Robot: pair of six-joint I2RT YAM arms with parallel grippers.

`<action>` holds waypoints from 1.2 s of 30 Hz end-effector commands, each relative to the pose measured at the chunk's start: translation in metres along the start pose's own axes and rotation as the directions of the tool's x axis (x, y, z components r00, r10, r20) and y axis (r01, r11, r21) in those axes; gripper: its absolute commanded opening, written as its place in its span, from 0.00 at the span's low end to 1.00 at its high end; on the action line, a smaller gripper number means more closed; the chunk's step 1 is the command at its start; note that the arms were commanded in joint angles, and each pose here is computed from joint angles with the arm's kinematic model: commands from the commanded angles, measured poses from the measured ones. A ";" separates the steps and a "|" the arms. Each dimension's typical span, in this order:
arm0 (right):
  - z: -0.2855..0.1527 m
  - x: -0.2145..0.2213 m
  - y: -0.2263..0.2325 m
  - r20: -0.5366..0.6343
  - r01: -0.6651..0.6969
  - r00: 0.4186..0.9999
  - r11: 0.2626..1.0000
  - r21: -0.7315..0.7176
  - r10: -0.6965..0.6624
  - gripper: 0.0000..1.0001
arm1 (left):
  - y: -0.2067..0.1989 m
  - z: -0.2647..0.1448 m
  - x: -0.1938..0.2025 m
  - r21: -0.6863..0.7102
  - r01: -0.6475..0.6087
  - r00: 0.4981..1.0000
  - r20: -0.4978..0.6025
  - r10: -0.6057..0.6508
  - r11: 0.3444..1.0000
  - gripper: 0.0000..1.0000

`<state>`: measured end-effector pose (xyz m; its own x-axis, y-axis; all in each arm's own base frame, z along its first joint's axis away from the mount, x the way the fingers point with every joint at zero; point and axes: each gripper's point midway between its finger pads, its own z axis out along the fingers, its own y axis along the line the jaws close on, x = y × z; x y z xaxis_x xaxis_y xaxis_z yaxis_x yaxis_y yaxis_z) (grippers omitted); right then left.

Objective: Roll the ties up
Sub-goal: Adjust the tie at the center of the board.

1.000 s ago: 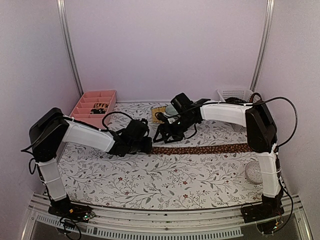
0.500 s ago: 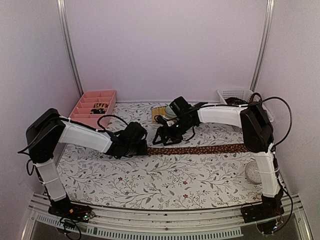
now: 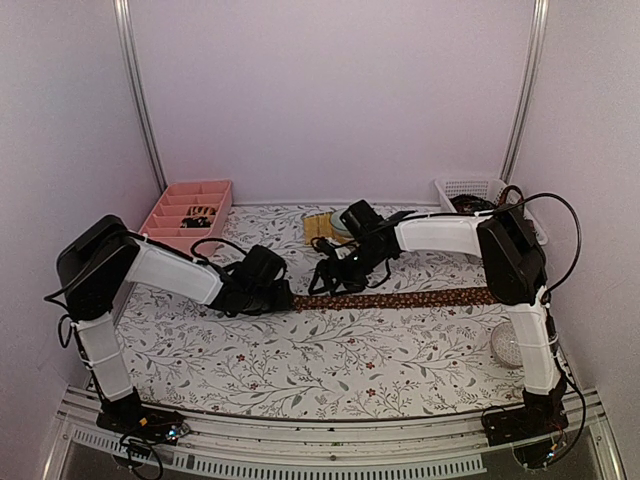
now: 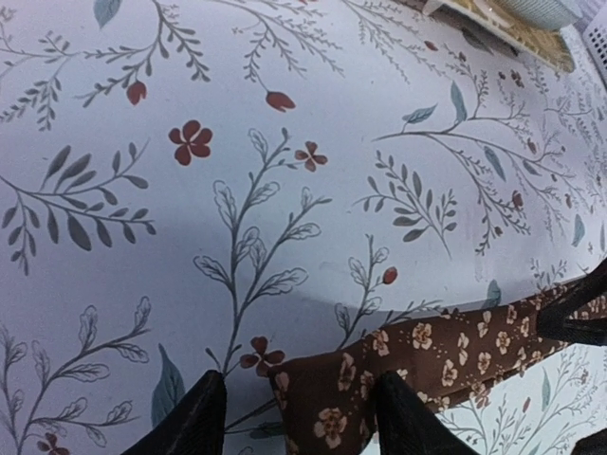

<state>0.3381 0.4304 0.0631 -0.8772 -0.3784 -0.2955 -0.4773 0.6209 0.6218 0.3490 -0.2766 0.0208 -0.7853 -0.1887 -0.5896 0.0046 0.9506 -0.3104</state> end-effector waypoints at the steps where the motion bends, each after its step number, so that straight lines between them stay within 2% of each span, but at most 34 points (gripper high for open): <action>1: 0.030 0.025 -0.031 -0.071 -0.057 0.996 0.998 0.038 0.059 0.77 | -0.005 0.007 0.006 0.053 0.043 0.999 -0.029 -0.041 0.998 0.54; 7: 0.031 0.032 -0.033 -0.082 -0.071 0.994 0.997 0.038 0.074 0.77 | -0.009 0.011 0.011 0.071 0.050 0.998 -0.052 -0.047 0.996 0.55; 14: 0.026 0.033 -0.029 -0.076 -0.073 0.994 0.997 0.030 0.076 0.77 | 0.004 0.022 0.023 0.015 0.065 0.995 -0.079 -0.064 0.998 0.52; 19: 0.022 0.034 -0.025 -0.069 -0.074 0.995 0.997 0.028 0.076 0.77 | 0.006 0.024 0.025 -0.006 0.072 0.994 -0.086 -0.072 0.997 0.46; 26: 0.013 0.033 -0.021 -0.051 -0.074 0.996 0.997 0.028 0.075 0.76 | 0.017 0.033 0.040 -0.051 0.056 0.991 -0.120 -0.062 0.997 0.31; 32: 0.001 0.025 -0.018 -0.014 -0.056 0.998 0.996 0.067 0.057 0.76 | 0.022 0.024 0.037 -0.124 0.008 0.995 -0.094 -0.020 0.992 0.25; 36: -0.007 0.023 -0.019 0.007 -0.045 0.999 0.994 0.096 0.044 0.76 | 0.025 0.019 0.034 -0.187 -0.055 0.996 -0.073 0.042 0.981 0.25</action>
<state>0.3317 0.4236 0.0410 -0.8967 -0.3560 -0.2630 -0.4384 0.6331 0.6380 0.3615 -0.2944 0.0150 -0.7650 -0.2498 -0.5935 -0.0382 0.9377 -0.3454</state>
